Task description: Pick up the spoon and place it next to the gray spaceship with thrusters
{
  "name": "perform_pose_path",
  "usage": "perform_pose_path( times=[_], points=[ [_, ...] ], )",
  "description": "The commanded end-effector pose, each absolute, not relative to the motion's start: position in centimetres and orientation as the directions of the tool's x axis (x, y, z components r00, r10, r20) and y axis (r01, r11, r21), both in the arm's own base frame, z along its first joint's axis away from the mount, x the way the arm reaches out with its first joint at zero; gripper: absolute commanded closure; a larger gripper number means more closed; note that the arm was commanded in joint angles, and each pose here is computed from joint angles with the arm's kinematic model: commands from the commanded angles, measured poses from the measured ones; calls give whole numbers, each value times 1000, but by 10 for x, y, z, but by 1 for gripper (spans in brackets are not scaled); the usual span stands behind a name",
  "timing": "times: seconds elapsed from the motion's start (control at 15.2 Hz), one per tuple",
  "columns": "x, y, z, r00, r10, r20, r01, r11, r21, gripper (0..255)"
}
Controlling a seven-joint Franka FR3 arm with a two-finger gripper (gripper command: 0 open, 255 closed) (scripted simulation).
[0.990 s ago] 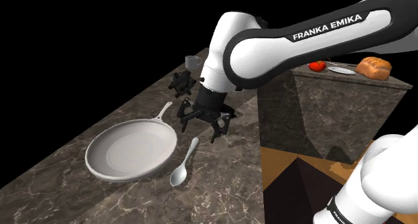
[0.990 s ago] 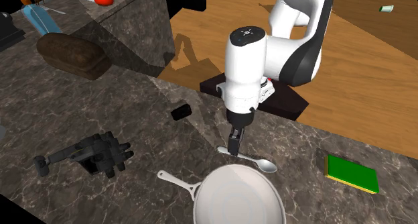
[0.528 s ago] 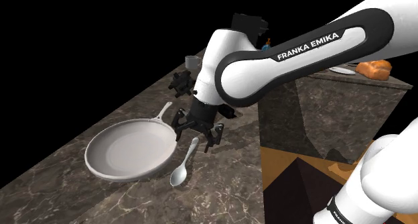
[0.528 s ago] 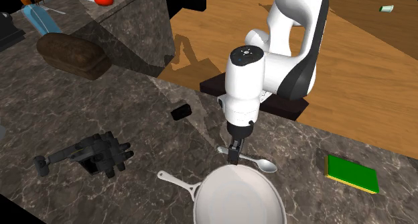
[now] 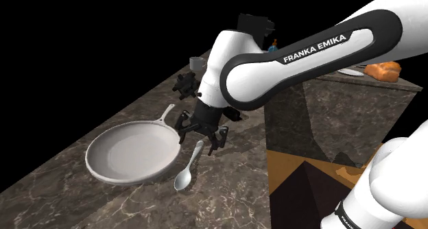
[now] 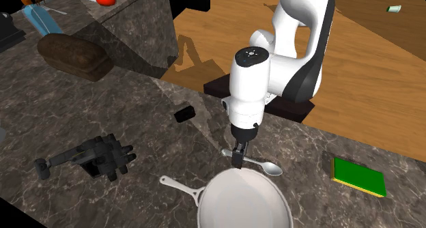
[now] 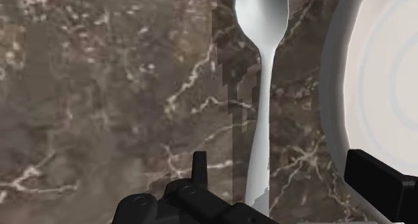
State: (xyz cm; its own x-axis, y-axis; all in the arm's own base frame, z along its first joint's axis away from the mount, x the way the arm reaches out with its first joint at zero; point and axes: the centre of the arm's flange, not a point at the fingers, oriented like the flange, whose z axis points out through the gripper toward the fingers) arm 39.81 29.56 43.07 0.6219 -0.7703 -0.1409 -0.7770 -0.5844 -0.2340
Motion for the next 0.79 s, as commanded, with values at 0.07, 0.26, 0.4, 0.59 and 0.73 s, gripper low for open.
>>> perform_pose_path(
  times=[0.07,0.26,0.4,0.59,0.73],
  points=[
    [397,296,426,623,-769,-147,-778,-588,-220,255],
    [399,295,426,623,-769,-147,-778,-589,-219,255],
    [399,295,426,623,-769,-147,-778,-589,-219,255],
    [397,297,424,623,-769,-146,-778,-589,-220,255],
    [398,296,429,622,-770,-145,-778,-587,-223,255]
  ],
)
